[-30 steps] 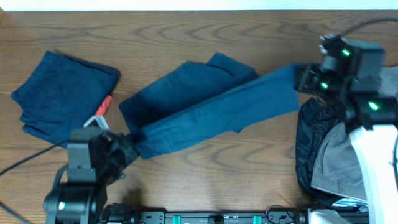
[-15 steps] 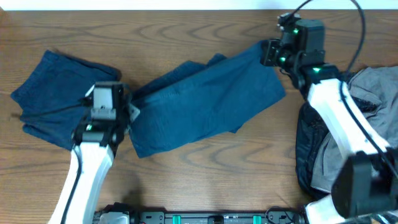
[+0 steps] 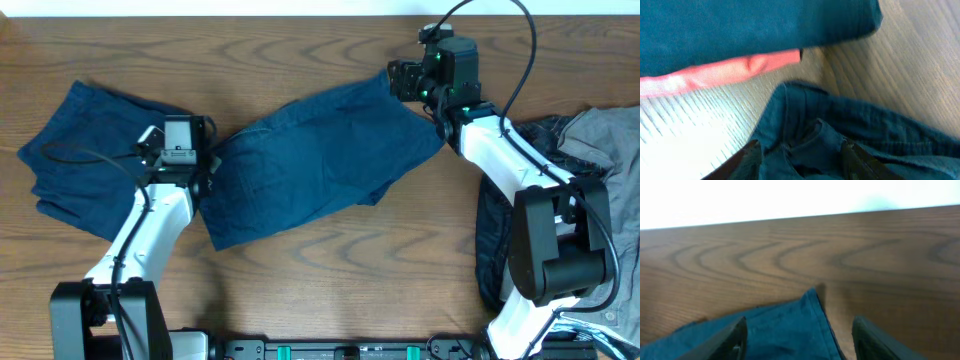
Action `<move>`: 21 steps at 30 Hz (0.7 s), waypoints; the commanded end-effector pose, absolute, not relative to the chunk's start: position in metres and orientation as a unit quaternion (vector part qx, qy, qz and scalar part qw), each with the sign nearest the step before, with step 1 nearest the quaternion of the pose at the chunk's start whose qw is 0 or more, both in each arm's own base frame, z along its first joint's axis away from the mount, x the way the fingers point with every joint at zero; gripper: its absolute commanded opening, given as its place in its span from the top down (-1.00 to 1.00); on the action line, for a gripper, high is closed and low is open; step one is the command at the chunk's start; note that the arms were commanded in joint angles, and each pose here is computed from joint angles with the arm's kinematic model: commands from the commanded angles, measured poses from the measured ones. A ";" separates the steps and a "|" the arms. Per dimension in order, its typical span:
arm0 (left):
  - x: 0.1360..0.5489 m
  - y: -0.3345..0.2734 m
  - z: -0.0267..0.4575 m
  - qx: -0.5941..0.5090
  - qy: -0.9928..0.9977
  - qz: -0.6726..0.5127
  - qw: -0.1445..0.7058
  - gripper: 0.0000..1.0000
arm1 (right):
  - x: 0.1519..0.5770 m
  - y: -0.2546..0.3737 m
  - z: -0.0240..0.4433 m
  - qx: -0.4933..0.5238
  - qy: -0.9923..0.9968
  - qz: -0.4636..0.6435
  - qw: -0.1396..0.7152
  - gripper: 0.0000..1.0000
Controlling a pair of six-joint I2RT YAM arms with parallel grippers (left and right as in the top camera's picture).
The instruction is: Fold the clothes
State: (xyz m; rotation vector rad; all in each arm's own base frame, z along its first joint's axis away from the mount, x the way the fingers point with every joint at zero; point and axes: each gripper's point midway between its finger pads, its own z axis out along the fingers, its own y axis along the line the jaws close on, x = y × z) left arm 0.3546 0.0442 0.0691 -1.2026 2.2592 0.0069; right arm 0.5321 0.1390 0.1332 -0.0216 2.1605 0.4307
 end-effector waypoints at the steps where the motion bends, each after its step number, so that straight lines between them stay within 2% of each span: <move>1: 0.356 0.056 0.087 -0.449 0.840 -0.002 0.306 -0.50 | 0.531 0.145 0.157 -0.034 0.866 0.176 0.467 -0.34; 4: 0.347 0.055 0.102 -0.447 0.840 -0.025 0.305 -0.61 | 0.517 0.153 0.169 -0.051 0.868 0.197 0.453 -0.26; 10: 0.306 0.049 0.115 -0.450 0.852 -0.029 0.265 -0.63 | 0.477 0.182 0.176 -0.114 0.873 0.266 0.394 0.05; 11: 0.300 0.045 0.110 -0.448 0.859 -0.033 0.246 -0.63 | 0.471 0.185 0.171 -0.117 0.877 0.268 0.380 0.04; 17: 0.267 0.035 0.067 -0.449 0.881 -0.014 0.151 -0.95 | 0.447 0.190 0.114 -0.136 0.918 0.229 0.295 0.13; 21: 0.267 0.019 0.036 -0.445 0.888 -0.045 0.108 -0.96 | 0.441 0.176 0.069 -0.116 0.945 0.183 0.244 0.11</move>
